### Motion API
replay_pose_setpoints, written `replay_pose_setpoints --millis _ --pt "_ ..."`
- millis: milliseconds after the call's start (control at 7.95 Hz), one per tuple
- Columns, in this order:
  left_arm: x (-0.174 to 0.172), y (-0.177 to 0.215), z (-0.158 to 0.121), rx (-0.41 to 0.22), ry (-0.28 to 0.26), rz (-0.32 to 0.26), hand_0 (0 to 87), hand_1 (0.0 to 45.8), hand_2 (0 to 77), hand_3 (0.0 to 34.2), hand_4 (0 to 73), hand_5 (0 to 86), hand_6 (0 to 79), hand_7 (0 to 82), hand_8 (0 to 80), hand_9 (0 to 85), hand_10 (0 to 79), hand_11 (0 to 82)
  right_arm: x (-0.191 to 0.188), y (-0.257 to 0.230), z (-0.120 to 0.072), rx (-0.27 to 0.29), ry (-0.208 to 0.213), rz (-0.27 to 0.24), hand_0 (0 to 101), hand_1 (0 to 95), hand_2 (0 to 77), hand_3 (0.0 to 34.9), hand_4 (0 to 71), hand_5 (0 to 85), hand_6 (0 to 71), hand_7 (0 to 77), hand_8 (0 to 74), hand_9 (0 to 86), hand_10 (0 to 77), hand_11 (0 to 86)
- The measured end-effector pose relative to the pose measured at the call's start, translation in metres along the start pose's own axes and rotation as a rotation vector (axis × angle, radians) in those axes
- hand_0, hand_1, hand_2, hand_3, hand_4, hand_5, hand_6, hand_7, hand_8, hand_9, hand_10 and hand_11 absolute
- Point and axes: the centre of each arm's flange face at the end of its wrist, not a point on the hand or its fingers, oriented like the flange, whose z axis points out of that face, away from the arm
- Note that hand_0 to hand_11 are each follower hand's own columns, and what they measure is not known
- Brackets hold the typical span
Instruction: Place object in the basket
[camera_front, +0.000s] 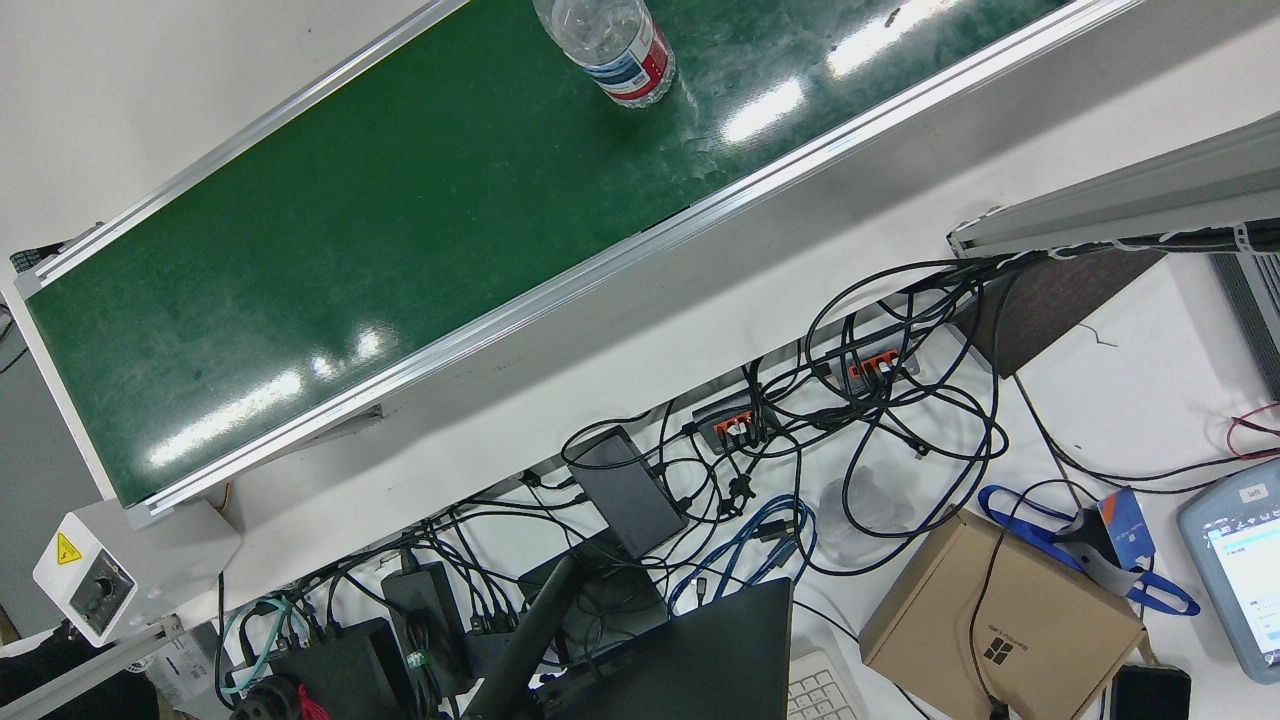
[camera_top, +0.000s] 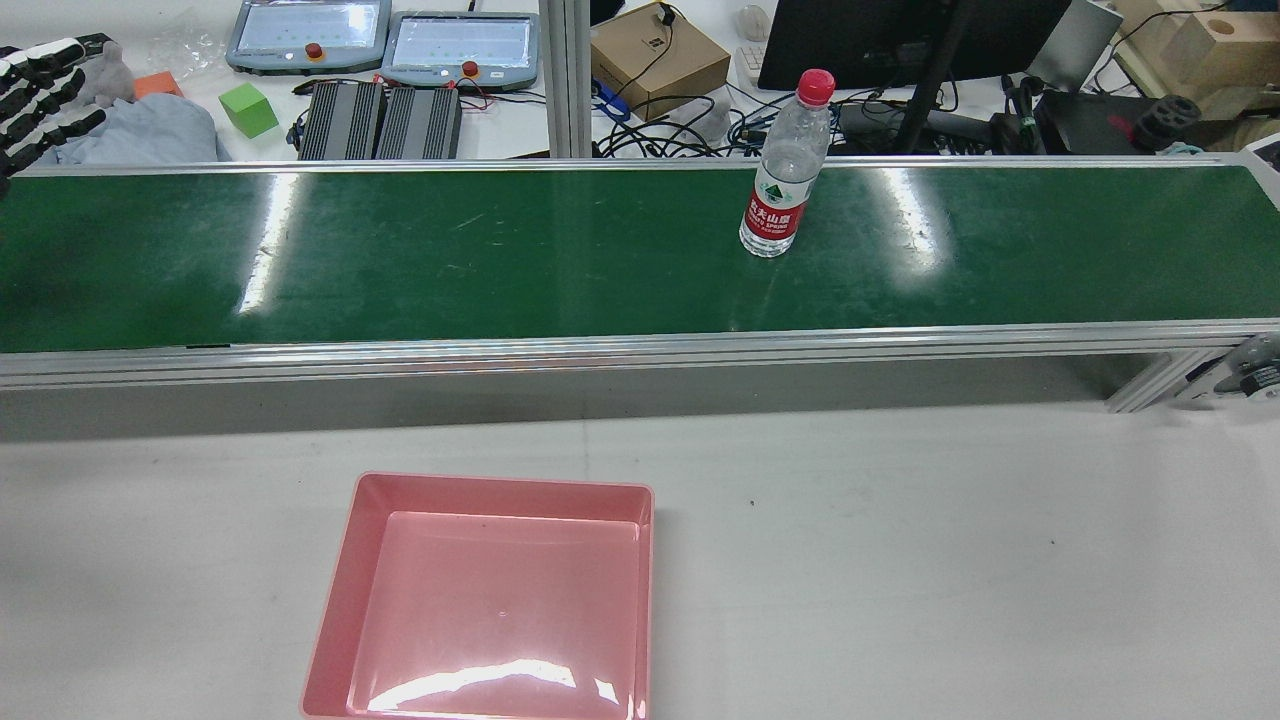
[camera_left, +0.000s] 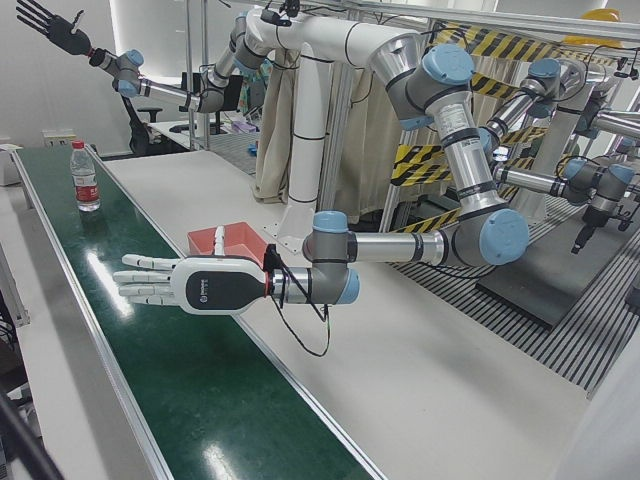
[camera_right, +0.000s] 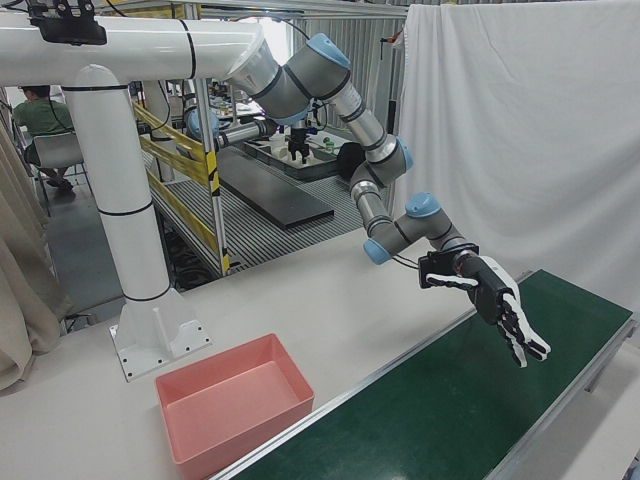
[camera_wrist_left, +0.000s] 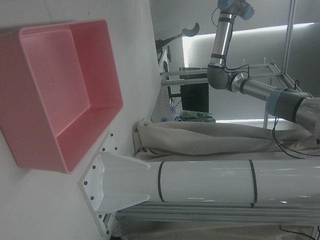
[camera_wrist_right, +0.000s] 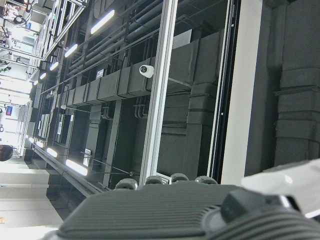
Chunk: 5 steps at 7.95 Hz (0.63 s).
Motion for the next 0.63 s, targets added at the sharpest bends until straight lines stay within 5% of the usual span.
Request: replay_pose_setpoints --millis 629 --pt "-0.0016 -0.001 0.0 0.002 -0.001 0.007 49.4 6.5 0.5 0.1 10.4 11.4 1.6 0.5 2.2 0.5 6.0 10.4 0.0 0.0 0.0 0.0 0.0 0.0 0 0.0 1.1 0.2 0.5 0.0 0.0 0.5 0.0 0.0 0.5 0.0"
